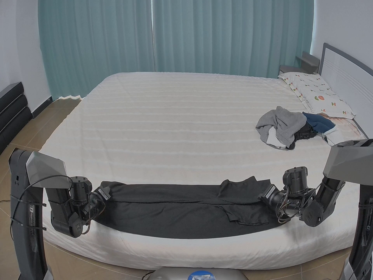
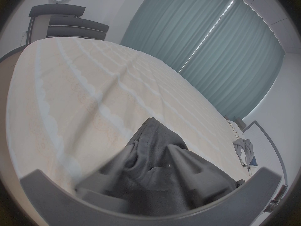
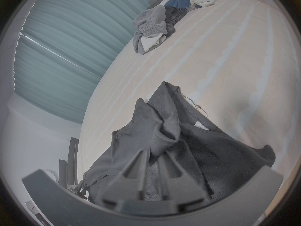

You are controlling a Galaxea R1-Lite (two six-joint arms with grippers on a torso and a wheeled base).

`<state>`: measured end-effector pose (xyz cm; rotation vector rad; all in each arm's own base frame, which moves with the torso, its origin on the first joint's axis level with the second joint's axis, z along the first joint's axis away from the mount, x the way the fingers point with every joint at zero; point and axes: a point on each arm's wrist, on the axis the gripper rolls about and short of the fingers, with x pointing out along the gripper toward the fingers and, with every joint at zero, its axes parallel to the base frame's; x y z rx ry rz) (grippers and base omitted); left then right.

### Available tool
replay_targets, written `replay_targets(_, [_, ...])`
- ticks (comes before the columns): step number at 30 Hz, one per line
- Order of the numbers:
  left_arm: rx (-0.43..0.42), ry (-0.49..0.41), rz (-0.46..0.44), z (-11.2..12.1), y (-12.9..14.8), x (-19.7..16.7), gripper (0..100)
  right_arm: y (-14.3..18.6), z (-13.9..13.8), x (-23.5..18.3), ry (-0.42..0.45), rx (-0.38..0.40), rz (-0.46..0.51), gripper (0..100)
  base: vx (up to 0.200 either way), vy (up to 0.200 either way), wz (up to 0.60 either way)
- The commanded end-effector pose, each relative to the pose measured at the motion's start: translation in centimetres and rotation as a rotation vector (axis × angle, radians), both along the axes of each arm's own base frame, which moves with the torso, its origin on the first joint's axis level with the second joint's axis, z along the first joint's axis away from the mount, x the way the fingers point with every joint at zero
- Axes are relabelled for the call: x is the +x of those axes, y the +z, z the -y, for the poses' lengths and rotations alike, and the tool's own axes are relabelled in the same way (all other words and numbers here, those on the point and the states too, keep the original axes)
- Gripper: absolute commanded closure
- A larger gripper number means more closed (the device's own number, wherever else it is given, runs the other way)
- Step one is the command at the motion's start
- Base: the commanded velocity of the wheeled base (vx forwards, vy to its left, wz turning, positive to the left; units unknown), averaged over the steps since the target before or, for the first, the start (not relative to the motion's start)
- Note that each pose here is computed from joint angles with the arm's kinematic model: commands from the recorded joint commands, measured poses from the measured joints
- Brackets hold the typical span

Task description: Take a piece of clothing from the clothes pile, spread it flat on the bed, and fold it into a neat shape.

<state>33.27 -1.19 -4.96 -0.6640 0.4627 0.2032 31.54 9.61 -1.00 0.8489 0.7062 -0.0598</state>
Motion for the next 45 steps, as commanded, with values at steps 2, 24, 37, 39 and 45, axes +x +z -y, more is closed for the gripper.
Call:
replay_targets(2, [0.000,0.005,0.008,0.0,0.3,0.0,0,0.7,0.3,0.1,-0.010,0.008,0.026,0,0.000,0.000,0.00])
replay_targets(24, [-0.066,0.017,0.119,-1.3,2.7,2.8,0,3.5,5.2,0.5,-0.063,0.096,0.078,0,0.000,0.000,0.00])
replay_targets(37, [-0.113,-0.060,0.054,-1.4,0.0,3.8,100,2.0,4.7,0.5,-0.045,0.094,0.033,0,0.000,0.000,0.00])
replay_targets(39, [-0.099,-0.021,0.055,-1.8,0.0,3.8,100,1.8,4.6,0.5,-0.044,0.093,0.028,0,0.000,0.000,0.00])
replay_targets(45, [-0.095,0.058,0.055,-2.0,-0.2,3.7,100,1.7,4.5,0.4,-0.040,0.090,0.022,0,0.000,0.000,0.00])
